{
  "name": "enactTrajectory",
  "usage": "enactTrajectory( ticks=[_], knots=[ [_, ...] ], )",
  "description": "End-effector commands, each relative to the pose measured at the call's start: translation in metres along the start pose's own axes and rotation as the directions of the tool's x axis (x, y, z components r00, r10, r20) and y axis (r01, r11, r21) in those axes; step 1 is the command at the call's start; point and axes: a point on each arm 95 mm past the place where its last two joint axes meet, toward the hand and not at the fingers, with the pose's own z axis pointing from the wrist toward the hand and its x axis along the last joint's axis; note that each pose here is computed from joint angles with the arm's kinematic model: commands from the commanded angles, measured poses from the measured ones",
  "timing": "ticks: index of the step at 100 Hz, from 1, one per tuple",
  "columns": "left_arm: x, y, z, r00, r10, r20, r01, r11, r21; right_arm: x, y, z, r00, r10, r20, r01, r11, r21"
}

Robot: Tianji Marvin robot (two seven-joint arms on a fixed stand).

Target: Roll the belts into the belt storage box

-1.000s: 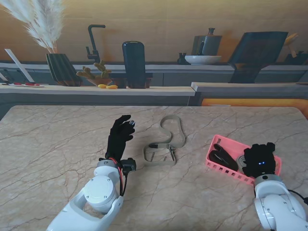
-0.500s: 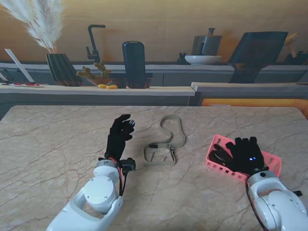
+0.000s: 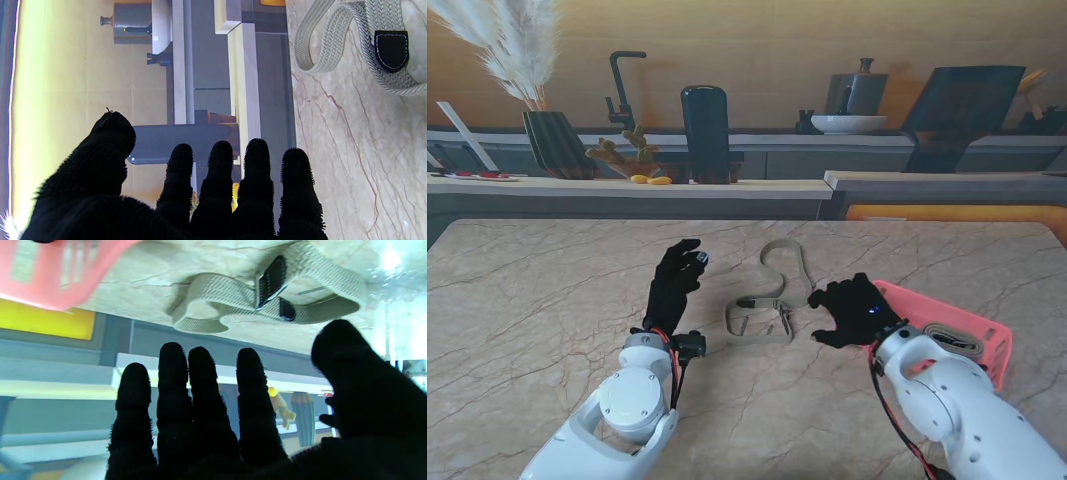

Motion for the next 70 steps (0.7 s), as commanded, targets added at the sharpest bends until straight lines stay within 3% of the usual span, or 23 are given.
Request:
enactTrajectory(
  ticks=[1,21,42,70],
  knots=[
    [-0.003,-0.002,0.0,1.0,0.024,-0.005,-0.025,1.0,-0.006,0.008,0.0,0.008,1.0,-0.009,-0.012,0.009,1.0,0.012],
    [-0.003,-0.004,-0.002,1.0,-0.011,0.003,0.011,1.0,-0.013,0.016,-0.014,0.027,0.999,0.03,0.011,-0.031,0.995,0.092],
    [-0.003,-0.004,-0.002,1.0,-0.024,0.002,0.024,1.0,-0.01,0.023,-0.03,0.034,0.997,0.044,0.059,-0.054,0.982,0.181],
    [-0.003,-0.004,-0.003,0.999,-0.042,0.006,0.042,0.999,-0.003,0.031,-0.039,0.049,0.998,0.04,0.058,-0.053,0.966,0.252]
  ],
)
